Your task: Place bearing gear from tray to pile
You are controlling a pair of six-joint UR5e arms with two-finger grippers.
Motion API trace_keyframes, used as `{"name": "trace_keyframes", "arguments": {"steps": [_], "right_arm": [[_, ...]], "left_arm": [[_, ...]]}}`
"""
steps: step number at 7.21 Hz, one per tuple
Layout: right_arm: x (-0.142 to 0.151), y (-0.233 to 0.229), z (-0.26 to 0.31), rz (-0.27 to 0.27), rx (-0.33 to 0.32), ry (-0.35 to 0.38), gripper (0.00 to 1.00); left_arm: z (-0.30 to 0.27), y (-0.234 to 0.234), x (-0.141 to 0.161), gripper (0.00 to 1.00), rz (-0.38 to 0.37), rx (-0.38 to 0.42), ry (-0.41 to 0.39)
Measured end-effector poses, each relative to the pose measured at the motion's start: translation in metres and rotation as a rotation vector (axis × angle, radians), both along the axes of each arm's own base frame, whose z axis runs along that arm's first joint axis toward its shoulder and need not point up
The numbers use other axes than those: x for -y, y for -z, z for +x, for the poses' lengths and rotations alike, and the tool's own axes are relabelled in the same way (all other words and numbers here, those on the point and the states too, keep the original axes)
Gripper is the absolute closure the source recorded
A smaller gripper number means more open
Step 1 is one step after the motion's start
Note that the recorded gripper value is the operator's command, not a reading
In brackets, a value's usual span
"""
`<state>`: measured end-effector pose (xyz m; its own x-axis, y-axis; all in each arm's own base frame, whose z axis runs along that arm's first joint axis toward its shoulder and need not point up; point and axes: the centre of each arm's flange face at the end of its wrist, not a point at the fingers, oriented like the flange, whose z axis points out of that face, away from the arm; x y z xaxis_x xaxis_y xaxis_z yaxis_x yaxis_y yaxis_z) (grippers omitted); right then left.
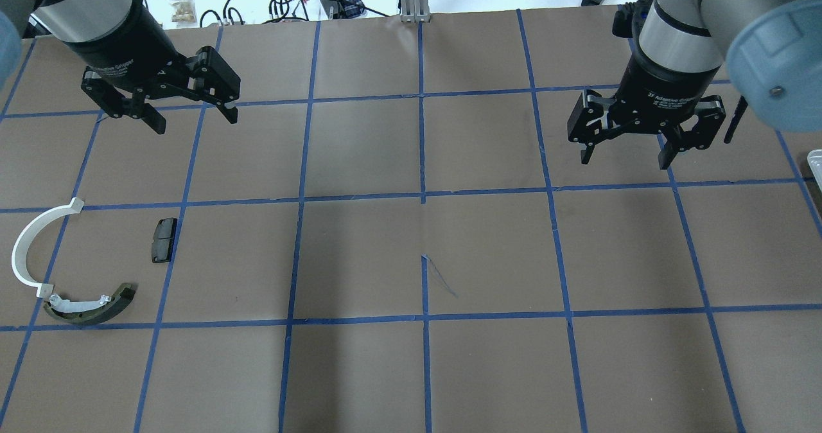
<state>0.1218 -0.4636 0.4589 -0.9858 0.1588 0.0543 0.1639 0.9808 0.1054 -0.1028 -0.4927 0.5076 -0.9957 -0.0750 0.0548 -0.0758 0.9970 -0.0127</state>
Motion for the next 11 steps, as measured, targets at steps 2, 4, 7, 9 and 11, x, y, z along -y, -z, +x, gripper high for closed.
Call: {"name": "trace_keyframes", "arguments": {"steps": [2, 4, 7, 9, 11], "right_arm": [[0.0, 0.0, 0.0, 0.001, -0.004, 0.0, 0.0], [0.0, -0.001, 0.0, -0.005, -0.003, -0.001, 0.0], [0.002, -0.01, 0.002, -0.03, 0.02, -0.015, 0.0], [0.002, -0.013, 0.007, -0.039, 0.073, -0.022, 0.0], [0.001, -0.014, 0.009, -0.041, 0.094, -0.035, 0.0]], "left_arm": [[0.0, 0.0, 0.0, 0.0, 0.0, 0.0, 0.0], [0.0, 0.0, 0.0, 0.0, 0.0, 0.0, 0.0], [0.0, 0.0, 0.0, 0.0, 0.0, 0.0, 0.0], [0.0, 0.0, 0.0, 0.0, 0.0, 0.0, 0.0], [0.0, 0.0, 0.0, 0.0, 0.0, 0.0, 0.0]]}}
